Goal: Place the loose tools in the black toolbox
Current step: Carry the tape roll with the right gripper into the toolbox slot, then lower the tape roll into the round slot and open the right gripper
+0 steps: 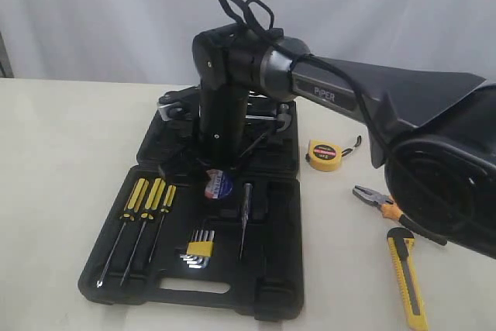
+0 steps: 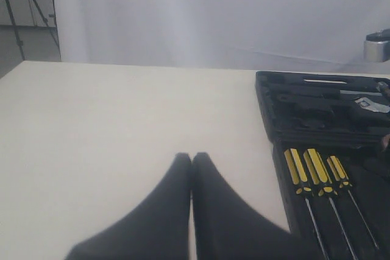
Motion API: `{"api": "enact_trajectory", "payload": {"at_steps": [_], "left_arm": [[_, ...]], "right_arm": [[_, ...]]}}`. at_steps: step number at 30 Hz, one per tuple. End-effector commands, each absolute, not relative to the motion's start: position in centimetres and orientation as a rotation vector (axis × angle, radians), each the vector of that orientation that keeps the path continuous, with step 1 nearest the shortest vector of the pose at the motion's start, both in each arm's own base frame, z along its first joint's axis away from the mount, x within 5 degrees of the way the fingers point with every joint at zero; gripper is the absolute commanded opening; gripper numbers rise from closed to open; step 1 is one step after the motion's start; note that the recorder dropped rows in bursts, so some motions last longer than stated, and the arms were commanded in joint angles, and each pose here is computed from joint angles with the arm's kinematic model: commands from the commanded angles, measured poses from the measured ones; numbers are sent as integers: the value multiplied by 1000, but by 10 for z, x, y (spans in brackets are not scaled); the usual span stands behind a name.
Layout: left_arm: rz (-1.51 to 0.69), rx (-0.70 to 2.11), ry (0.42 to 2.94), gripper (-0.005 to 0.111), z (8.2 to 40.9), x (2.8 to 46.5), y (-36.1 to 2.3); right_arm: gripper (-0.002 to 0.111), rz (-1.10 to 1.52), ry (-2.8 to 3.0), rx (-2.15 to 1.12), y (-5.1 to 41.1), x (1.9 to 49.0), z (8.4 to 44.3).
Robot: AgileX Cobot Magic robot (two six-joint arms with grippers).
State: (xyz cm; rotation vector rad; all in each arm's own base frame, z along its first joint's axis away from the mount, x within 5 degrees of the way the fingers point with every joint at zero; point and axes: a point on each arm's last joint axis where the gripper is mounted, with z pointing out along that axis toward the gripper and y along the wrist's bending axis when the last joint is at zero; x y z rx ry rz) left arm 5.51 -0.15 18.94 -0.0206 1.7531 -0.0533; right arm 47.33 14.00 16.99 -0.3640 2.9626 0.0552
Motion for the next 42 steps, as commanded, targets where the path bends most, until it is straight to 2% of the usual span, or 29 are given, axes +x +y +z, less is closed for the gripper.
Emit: {"api": "enact_trajectory", "payload": {"at_steps": [1,12,19,26,28,31,32,35,42], "left_arm": [[-58,-21,1752,0,189,55,-2],[-58,-21,1752,0,189,55,-2],[-58,-21,1752,0,189,55,-2],[-58,-21,1752,0,189,55,-2],[-58,-21,1752,0,189,55,-2],[-58,-21,1752,0,189,55,-2],[-58,-21,1752,0,189,55,-2],[-58,-21,1752,0,189,55,-2],[-58,-21,1752,0,189,55,-2]], "right_arm": [[25,33,2925,-354,137,477,173],[25,72,2900,-341,140,480,171],[25,79,2952,-321,141,482,147],[25,83,2953,-285,142,483,140],[30,83,2954,-284,142,483,140],[49,83,2954,-284,142,483,140],[59,83,2954,-284,142,483,140],[74,84,2951,-284,142,484,142],[71,90,2930,-285,143,489,168]]}}
